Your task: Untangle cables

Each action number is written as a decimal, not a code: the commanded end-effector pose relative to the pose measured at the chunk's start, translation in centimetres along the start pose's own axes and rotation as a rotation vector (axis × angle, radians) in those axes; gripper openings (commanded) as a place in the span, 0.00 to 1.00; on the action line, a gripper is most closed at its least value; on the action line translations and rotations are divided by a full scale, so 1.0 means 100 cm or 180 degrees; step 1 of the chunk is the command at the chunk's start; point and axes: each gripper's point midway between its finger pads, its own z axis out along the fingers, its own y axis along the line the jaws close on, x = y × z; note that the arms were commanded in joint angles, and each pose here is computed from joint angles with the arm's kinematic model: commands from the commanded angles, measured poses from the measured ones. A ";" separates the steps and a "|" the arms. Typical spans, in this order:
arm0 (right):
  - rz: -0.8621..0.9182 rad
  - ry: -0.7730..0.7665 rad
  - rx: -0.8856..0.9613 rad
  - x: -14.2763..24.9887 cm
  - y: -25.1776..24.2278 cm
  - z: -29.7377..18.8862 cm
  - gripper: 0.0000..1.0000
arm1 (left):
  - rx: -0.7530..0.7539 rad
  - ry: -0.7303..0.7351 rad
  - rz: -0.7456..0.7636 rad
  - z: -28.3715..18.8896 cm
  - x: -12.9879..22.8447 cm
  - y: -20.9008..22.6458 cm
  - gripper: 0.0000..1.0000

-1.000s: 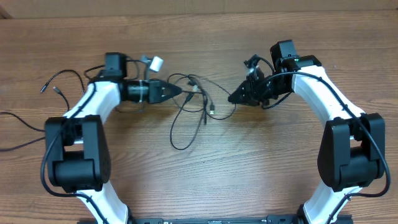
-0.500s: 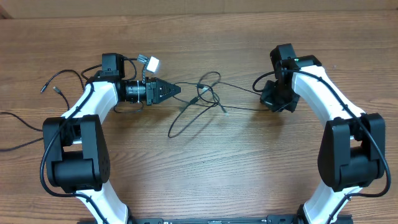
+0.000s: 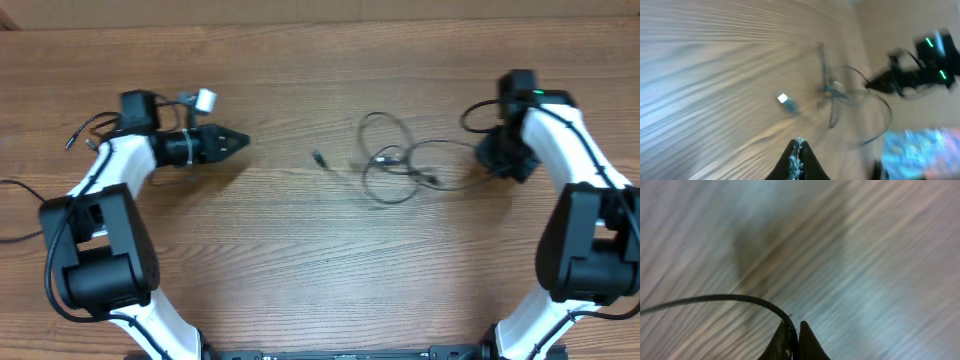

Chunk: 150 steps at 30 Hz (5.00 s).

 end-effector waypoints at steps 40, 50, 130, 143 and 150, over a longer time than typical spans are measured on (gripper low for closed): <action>-0.3189 0.1574 -0.4450 0.224 0.193 -0.176 0.04 | 0.0568 0.0481 0.0535 0.071 0.025 -0.070 0.74; -0.3457 0.1427 -0.4214 0.247 0.202 -0.165 0.04 | 0.1289 0.0466 0.0508 0.062 0.026 -0.108 0.83; -0.2609 0.0066 -0.2149 0.193 0.228 -0.072 0.52 | 0.0197 0.0457 0.0173 0.076 0.020 -0.054 0.04; -0.2532 0.0035 -0.2088 0.189 0.240 -0.047 0.38 | 0.0142 0.0449 0.0172 0.076 0.019 -0.050 0.04; -0.2521 -0.0011 -0.2049 0.186 0.240 -0.046 0.04 | -0.0194 0.0433 0.0077 0.076 0.019 -0.032 0.04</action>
